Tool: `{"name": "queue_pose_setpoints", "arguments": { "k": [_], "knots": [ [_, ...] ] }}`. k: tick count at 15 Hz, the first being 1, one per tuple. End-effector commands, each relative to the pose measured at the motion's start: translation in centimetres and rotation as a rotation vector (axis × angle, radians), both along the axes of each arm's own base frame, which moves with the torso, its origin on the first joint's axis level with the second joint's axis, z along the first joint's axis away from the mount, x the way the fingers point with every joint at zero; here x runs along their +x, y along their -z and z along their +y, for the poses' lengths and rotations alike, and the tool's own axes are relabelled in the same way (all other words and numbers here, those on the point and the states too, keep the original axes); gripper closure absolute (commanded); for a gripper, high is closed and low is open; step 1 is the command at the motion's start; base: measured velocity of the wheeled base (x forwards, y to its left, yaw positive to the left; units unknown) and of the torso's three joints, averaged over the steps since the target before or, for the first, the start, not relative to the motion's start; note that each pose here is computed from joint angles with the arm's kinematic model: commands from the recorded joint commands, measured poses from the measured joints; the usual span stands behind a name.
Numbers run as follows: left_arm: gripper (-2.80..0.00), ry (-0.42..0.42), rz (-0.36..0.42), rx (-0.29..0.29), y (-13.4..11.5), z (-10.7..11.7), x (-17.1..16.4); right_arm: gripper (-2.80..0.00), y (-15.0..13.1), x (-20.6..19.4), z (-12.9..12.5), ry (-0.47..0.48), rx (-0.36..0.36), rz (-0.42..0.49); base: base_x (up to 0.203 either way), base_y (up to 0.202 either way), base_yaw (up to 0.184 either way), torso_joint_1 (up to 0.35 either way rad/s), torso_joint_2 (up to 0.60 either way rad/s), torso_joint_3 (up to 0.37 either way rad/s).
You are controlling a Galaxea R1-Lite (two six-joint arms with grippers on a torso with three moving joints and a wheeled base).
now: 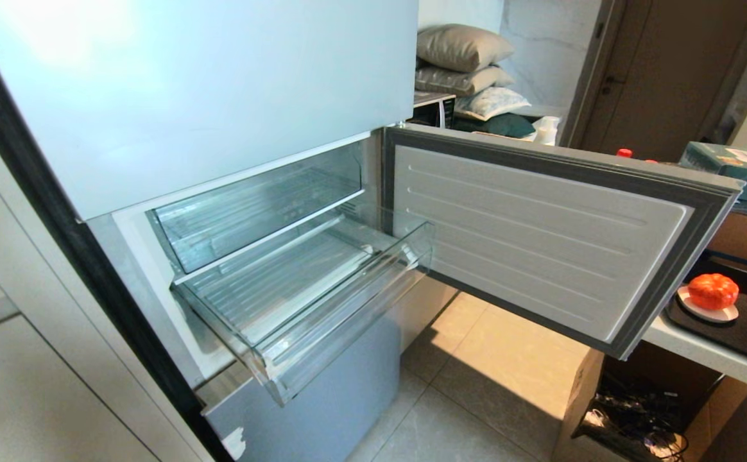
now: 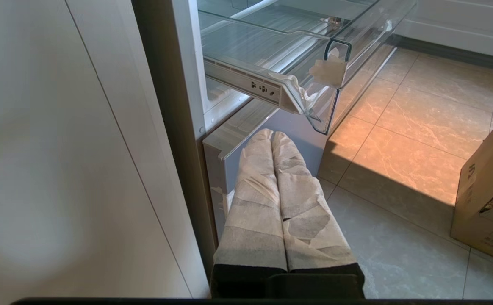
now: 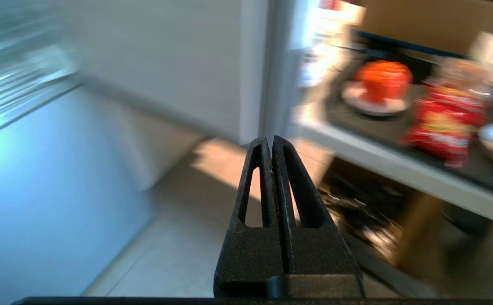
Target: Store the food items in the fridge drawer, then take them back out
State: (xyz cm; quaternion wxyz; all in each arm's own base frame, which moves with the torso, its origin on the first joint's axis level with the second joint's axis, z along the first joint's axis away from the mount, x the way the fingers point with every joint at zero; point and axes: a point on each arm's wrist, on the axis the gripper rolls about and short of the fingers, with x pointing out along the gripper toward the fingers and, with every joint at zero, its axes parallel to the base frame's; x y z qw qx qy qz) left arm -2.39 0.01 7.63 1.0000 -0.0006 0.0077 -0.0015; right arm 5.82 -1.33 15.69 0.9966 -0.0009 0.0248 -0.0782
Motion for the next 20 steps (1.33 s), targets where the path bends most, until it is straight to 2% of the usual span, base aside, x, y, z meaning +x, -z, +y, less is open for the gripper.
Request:
{"name": "queue_pose_setpoints", "arguments": {
  "k": [1, 3, 4, 6, 8, 14, 20],
  "knots": [
    [0.00, 0.000, 0.001, 0.000, 0.0, 0.0, 0.0, 0.00, 2.8, -5.7, 1.6, -0.140, -0.043, -0.155, 0.000, 0.000, 0.000, 0.000, 0.00, 0.000],
    [0.00, 0.000, 0.000, 0.000, 0.0, 0.0, 0.0, 0.00, 5.1, -7.8, 1.6, -0.179, -0.067, -0.190, 0.000, 0.000, 0.000, 0.000, 0.00, 0.000],
    [0.00, 0.000, 0.000, 0.000, 0.0, 0.0, 0.0, 0.00, 6.2, -8.2, 1.5, -0.176, -0.075, -0.169, 0.000, 0.000, 0.000, 0.000, 0.00, 0.000],
    [0.00, 0.000, 0.000, 0.000, 0.0, 0.0, 0.0, 0.00, 8.1, -8.1, 1.4, -0.179, -0.098, -0.041, 0.000, 0.000, 0.000, 0.000, 0.00, 0.000],
    [0.00, 0.000, 0.001, 0.000, 0.0, 0.0, 0.0, 0.00, 8.2, -8.1, 1.4, -0.180, -0.122, -0.035, 0.000, 0.000, 0.000, 0.000, 0.00, 0.000],
    [0.00, 0.000, 0.000, 0.000, 0.0, 0.0, 0.0, 0.00, 8.2, -8.1, 1.4, -0.181, -0.114, -0.035, 0.000, 0.000, 0.000, 0.000, 0.00, 0.000],
    [0.00, 0.000, 0.000, 0.000, 0.0, 0.0, 0.0, 0.00, 8.2, -8.1, 1.4, -0.177, -0.089, -0.039, 0.003, -0.005, 0.149, 0.003, 0.00, 0.005]
  ]
}}
